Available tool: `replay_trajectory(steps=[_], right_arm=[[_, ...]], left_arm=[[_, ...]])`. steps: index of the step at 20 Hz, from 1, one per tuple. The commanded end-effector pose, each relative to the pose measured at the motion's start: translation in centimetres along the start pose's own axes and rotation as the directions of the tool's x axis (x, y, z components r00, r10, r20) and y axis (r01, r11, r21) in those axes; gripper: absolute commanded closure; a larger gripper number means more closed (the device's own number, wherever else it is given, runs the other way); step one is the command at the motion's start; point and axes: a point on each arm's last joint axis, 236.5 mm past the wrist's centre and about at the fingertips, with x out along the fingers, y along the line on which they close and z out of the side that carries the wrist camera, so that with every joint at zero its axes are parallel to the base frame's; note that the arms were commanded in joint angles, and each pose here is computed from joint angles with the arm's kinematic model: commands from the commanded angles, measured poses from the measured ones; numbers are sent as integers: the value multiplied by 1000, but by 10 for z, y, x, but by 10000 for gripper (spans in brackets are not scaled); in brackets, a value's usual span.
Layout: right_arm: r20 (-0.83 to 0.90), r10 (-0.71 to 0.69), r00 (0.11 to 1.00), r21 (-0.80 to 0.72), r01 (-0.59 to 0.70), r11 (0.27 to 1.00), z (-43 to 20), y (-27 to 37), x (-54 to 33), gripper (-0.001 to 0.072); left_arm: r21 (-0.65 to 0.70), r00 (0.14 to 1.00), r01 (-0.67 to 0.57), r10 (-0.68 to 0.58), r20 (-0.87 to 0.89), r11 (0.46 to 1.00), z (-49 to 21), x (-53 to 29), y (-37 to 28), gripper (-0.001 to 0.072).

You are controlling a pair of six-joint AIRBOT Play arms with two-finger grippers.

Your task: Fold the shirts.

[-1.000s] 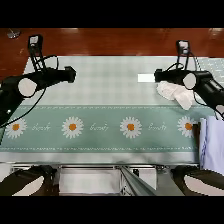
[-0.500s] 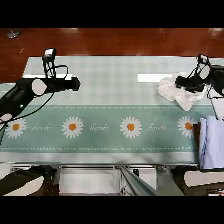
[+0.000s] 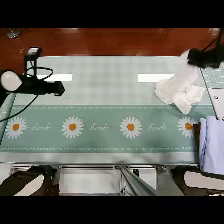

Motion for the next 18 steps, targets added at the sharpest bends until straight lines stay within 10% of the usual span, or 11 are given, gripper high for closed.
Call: replay_trajectory(steps=[1, 10, 18], right_arm=[[300, 131, 945, -144, -90, 985, 72, 62, -119, 681], [550, 410, 728, -465, -141, 874, 84, 184, -326, 681], [17, 602, 798, -578, -484, 657, -59, 276, -257, 681]], left_arm=[[-28, 992, 115, -113, 56, 993, -38, -44, -27, 7], [-158, 969, 239, -224, 108, 958, -120, -55, -55, 7], [-169, 971, 234, -221, 88, 958, -120, -48, -53, 6]])
